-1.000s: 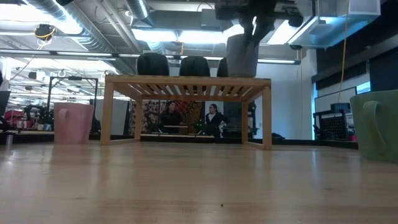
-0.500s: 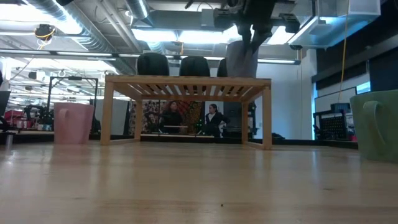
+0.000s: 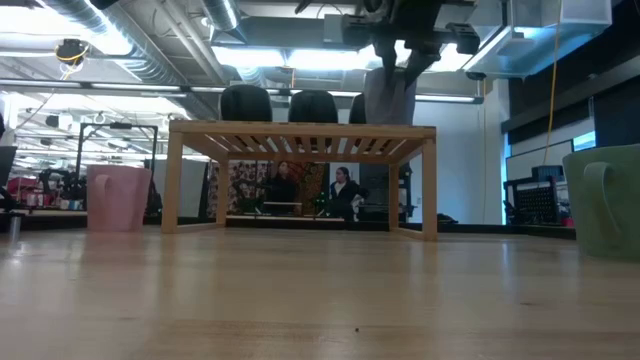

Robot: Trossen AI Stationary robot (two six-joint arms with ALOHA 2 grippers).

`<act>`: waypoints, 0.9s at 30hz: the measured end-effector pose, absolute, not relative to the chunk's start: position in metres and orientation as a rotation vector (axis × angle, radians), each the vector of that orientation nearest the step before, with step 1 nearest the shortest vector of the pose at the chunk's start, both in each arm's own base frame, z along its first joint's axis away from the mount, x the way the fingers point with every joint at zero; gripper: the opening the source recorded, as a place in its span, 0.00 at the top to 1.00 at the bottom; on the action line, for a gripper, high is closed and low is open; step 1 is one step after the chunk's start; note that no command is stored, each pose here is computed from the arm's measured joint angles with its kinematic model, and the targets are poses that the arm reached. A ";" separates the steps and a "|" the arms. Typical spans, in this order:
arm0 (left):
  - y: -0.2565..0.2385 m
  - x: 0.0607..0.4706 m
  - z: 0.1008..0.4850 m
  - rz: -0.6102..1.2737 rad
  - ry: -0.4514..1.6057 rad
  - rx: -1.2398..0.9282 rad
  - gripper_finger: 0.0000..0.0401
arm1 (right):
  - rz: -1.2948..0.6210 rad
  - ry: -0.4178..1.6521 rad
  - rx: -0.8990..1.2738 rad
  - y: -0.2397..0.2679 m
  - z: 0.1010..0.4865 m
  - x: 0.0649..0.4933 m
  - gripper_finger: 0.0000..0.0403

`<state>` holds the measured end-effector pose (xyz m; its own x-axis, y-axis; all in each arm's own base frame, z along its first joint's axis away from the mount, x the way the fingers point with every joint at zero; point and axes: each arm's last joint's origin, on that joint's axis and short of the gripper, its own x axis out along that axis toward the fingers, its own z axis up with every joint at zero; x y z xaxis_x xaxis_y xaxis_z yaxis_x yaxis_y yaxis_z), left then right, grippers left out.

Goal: Place coffee mugs
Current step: Put the blue mug on the shelf, then put the green mug on the shelf

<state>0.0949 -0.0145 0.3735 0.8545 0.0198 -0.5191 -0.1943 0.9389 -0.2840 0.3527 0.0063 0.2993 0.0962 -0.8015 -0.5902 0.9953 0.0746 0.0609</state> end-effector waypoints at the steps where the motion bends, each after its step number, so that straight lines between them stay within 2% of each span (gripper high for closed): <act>1: -0.015 0.095 0.373 0.115 0.537 -0.337 0.74 | -1.419 0.464 0.519 0.006 0.299 0.353 0.72; 9: -0.015 0.095 0.374 0.115 0.537 -0.336 0.74 | -1.417 0.503 0.504 0.007 0.301 0.350 0.51; 13: -0.015 0.095 0.374 0.114 0.537 -0.335 0.74 | -1.404 0.528 0.540 0.007 0.317 0.344 0.44; 20: -0.015 0.095 0.374 0.114 0.537 -0.335 0.74 | -1.262 0.606 0.660 0.018 0.353 0.339 0.42; 27: -0.015 0.095 0.374 0.115 0.537 -0.334 0.74 | -0.990 0.654 0.802 0.088 0.363 0.337 0.42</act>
